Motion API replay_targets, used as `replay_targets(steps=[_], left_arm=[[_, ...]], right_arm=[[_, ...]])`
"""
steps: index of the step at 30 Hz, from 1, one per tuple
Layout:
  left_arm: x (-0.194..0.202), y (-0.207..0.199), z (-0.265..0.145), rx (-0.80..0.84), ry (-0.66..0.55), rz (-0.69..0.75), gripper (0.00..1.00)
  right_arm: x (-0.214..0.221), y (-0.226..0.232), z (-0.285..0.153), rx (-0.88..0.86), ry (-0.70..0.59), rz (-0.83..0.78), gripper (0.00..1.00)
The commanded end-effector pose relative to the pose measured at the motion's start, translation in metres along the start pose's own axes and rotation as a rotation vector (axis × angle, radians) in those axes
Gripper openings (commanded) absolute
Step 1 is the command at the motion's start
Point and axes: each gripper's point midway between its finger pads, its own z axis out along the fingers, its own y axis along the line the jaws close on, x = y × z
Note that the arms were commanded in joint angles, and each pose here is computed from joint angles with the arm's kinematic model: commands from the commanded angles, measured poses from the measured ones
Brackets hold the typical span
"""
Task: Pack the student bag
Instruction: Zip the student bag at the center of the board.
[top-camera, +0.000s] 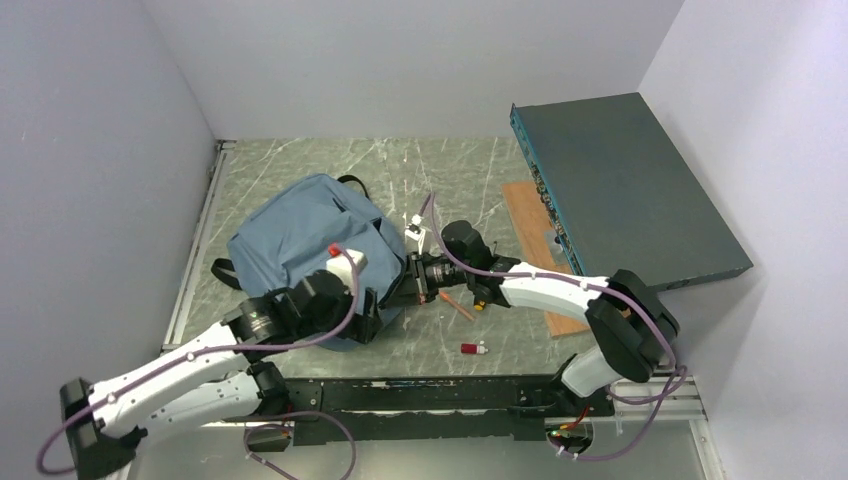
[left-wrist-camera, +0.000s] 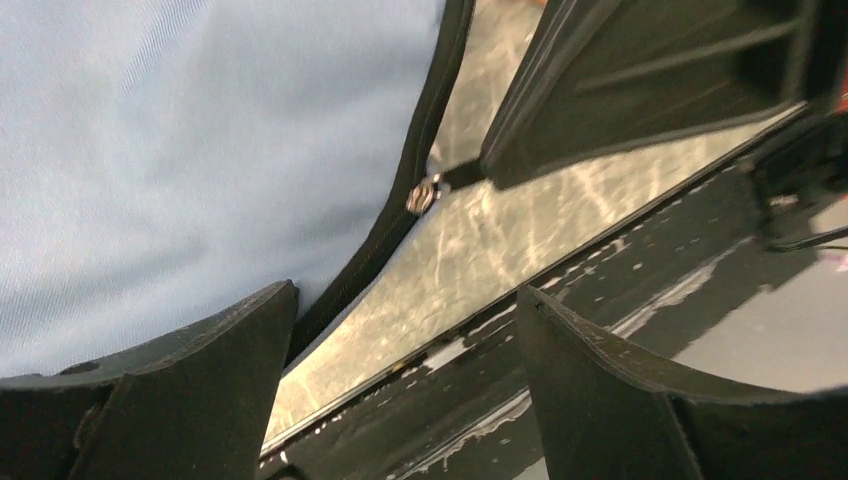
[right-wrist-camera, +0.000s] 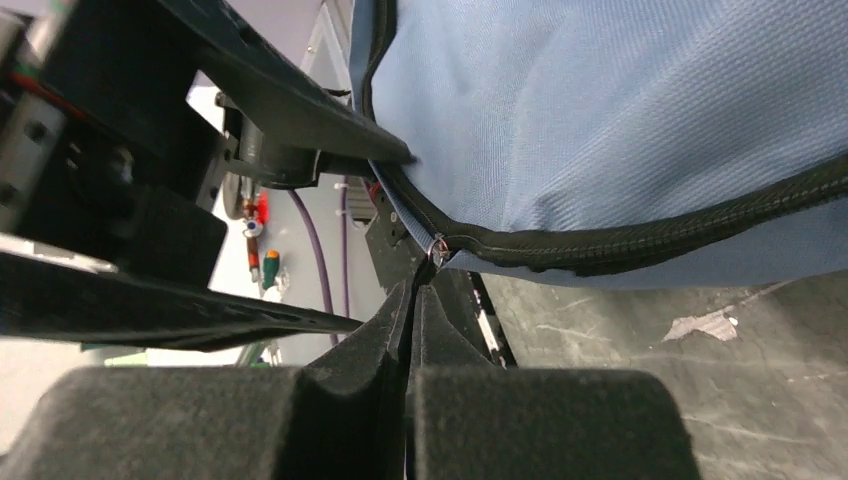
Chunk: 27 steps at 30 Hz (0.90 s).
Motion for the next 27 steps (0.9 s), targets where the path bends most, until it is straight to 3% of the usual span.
replay_targets(steps=[1, 4, 7, 11, 15, 20, 27], left_arm=[[-0.003, 0.013, -0.002, -0.227, -0.057, 0.038, 0.86], [0.009, 0.014, 0.005, -0.296, -0.022, 0.085, 0.83], [0.011, 0.026, 0.009, -0.414, -0.003, 0.104, 0.68], [0.013, 0.032, 0.01, -0.469, 0.017, 0.115, 0.35], [0.026, 0.038, 0.008, -0.478, 0.053, 0.099, 0.0], [0.039, 0.042, 0.005, -0.465, 0.088, 0.082, 0.0], [0.048, 0.05, -0.009, -0.458, 0.08, 0.048, 0.0]], right_arm=[[-0.011, 0.008, -0.01, 0.03, -0.053, -0.068, 0.0], [-0.014, 0.015, -0.011, 0.014, -0.06, -0.082, 0.0], [-0.015, 0.019, -0.01, 0.016, -0.054, -0.091, 0.0], [-0.022, 0.015, -0.018, 0.085, -0.102, -0.104, 0.0], [-0.061, 0.007, -0.047, 0.292, -0.266, -0.211, 0.0], [-0.123, -0.022, -0.098, 0.571, -0.444, -0.288, 0.0], [-0.184, -0.049, -0.142, 0.749, -0.578, -0.375, 0.0]])
